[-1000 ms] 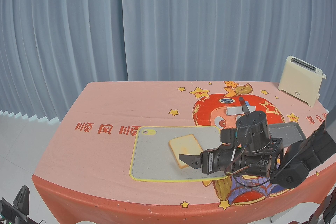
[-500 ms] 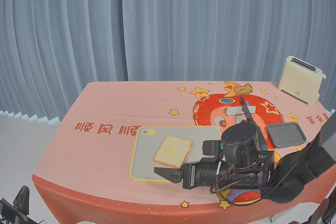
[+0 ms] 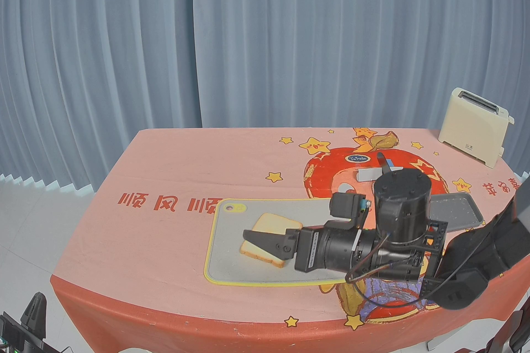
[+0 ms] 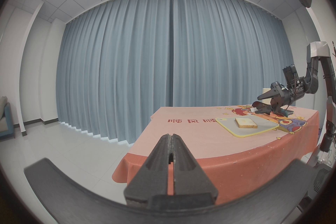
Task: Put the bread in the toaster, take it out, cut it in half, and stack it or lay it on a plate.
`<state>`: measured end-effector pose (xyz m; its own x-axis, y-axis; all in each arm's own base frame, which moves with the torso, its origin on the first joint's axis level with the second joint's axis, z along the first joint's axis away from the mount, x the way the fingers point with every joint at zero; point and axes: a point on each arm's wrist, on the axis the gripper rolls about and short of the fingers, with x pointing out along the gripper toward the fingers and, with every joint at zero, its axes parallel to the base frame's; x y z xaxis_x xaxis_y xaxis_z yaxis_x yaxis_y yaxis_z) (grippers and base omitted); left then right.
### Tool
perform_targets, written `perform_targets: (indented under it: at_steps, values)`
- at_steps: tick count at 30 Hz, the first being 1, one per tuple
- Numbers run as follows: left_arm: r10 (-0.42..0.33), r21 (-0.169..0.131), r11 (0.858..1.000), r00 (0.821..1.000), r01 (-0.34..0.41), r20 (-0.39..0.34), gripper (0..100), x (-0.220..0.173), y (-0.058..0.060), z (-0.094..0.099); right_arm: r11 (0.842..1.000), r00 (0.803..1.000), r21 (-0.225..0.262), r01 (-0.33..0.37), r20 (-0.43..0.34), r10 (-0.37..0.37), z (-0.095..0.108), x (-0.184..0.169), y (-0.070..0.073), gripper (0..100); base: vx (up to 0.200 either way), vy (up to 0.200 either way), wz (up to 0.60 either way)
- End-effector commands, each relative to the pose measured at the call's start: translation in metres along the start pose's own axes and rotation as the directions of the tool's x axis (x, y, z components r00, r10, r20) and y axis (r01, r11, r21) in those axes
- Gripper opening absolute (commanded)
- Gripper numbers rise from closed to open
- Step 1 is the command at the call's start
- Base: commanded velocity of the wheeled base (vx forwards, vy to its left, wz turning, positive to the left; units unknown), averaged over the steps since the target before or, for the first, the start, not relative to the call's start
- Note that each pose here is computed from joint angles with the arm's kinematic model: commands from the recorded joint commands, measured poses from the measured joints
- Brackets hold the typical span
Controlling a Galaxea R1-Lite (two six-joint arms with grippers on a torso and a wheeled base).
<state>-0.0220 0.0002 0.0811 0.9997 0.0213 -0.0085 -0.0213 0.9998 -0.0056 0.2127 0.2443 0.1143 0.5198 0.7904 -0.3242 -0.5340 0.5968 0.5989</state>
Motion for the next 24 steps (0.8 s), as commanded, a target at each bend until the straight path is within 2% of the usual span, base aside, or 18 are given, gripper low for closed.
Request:
perform_targets:
  at_steps: [1,2,4,7,8,11,13,16,19,20,24]
  values:
    - [0.0,0.0,1.0,1.0,0.0,-0.018,0,0.001,0.0,-0.005,0.991,0.994,-0.109,0.081,0.082,-0.073,0.046,0.006,-0.006,100,0.0,0.0,0.0]
    - [0.0,0.0,1.0,1.0,0.0,-0.018,0,0.001,0.0,-0.005,0.986,0.994,-0.128,0.103,0.061,-0.096,0.051,0.01,-0.007,0,0.0,0.0,0.0]
    - [0.0,0.0,1.0,1.0,0.0,-0.018,0,0.001,0.0,-0.005,0.977,0.991,-0.165,0.134,0.013,-0.133,0.065,0.016,-0.002,0,0.0,0.0,0.0]
    - [0.0,0.0,1.0,1.0,0.0,-0.018,0,0.001,0.0,-0.005,0.97,0.984,-0.184,0.16,-0.047,-0.171,0.078,0.024,0.005,0,0.0,0.0,0.0]
    - [0.0,0.0,1.0,1.0,0.0,-0.018,0,0.001,0.0,-0.005,0.964,0.976,-0.197,0.178,-0.09,-0.199,0.085,0.034,0.007,0,0.0,0.0,0.0]
    - [0.0,0.0,1.0,1.0,0.0,-0.018,0,0.001,0.0,-0.005,0.957,0.967,-0.222,0.187,-0.127,-0.218,0.088,0.048,0.007,0,0.0,0.0,0.0]
    - [0.0,0.0,1.0,1.0,0.0,-0.018,0,0.001,0.0,-0.005,0.949,0.957,-0.249,0.196,-0.163,-0.24,0.086,0.063,0.001,0,0.0,0.0,0.0]
    - [0.0,0.0,1.0,1.0,0.0,-0.018,0,0.001,0.0,-0.005,0.945,0.944,-0.251,0.209,-0.201,-0.262,0.073,0.084,-0.012,0,0.0,0.0,0.0]
    - [0.0,0.0,1.0,1.0,0.0,-0.018,0,0.001,0.0,-0.005,0.944,0.938,-0.251,0.216,-0.217,-0.272,0.068,0.091,-0.017,0,0.0,0.0,0.0]
    - [0.0,0.0,1.0,1.0,0.0,-0.018,0,0.001,0.0,-0.005,0.935,0.925,-0.255,0.246,-0.228,-0.305,0.06,0.1,-0.027,0,0.0,0.0,0.0]
    - [0.0,0.0,1.0,1.0,0.0,-0.018,0,0.001,0.0,-0.005,0.925,0.904,-0.258,0.281,-0.254,-0.345,0.048,0.11,-0.04,0,0.0,0.0,0.0]
